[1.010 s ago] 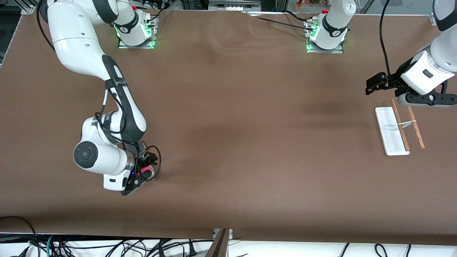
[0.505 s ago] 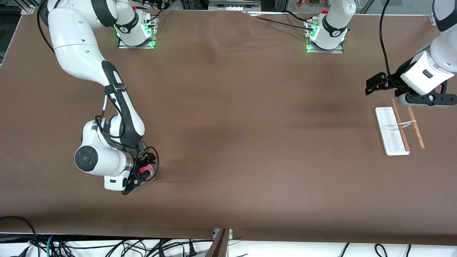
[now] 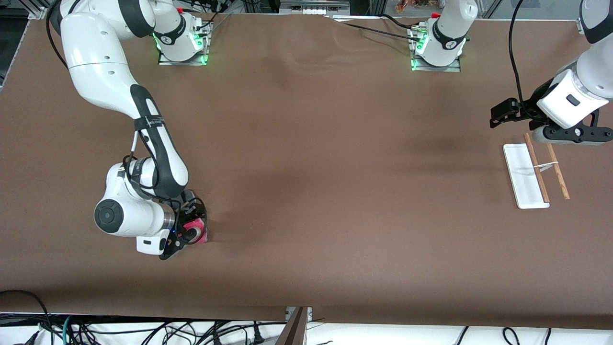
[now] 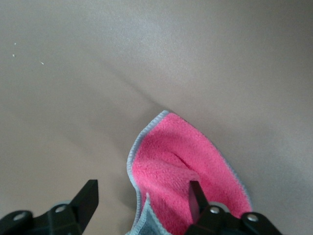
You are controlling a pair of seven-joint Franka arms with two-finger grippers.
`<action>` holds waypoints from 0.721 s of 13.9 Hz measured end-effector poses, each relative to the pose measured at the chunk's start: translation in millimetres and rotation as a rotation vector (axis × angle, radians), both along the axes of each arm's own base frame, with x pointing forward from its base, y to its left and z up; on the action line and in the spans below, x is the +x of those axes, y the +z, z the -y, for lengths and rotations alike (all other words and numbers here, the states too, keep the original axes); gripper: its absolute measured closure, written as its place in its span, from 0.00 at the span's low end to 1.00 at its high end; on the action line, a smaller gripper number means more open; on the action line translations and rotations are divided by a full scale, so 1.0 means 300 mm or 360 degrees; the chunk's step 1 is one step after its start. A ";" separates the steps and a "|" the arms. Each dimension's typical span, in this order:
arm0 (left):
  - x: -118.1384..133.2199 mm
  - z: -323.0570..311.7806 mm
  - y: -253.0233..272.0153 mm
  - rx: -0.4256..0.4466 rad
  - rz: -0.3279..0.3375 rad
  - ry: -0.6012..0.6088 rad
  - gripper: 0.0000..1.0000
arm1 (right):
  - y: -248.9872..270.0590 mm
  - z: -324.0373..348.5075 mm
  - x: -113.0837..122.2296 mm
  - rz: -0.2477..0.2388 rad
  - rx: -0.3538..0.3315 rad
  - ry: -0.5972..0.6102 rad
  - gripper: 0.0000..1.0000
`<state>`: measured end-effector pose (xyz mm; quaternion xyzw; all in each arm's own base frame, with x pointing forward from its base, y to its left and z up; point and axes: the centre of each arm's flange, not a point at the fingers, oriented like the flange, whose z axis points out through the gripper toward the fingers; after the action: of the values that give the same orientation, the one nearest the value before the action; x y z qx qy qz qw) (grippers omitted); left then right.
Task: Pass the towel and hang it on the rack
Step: 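Close the right gripper on the towel's pink corner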
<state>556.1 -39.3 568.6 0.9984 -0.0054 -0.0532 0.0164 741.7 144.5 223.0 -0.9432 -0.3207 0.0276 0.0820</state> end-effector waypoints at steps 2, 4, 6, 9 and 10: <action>0.000 -0.001 0.000 0.0000 0.0000 0.0001 0.00 | -0.004 0.003 -0.006 -0.0026 0.0002 -0.0001 0.25; 0.000 -0.001 0.000 0.0000 0.0000 0.0001 0.00 | -0.006 0.003 -0.011 -0.0050 0.0003 0.0000 0.26; 0.000 -0.001 -0.001 0.0000 0.0000 0.0001 0.00 | -0.003 0.005 -0.016 -0.0070 0.0002 0.0002 0.29; 0.001 -0.006 -0.001 0.0000 -0.0001 0.0005 0.00 | -0.011 0.011 -0.029 -0.0125 -0.0003 0.0016 0.34; 0.001 -0.009 -0.001 0.0000 -0.0001 0.0008 0.00 | -0.017 0.012 -0.037 -0.0154 -0.0006 0.0022 0.44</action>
<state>556.4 -36.6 568.4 0.9984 -0.0030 -0.0533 0.0165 730.5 140.8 217.9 -0.9387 -0.3228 0.0743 0.0955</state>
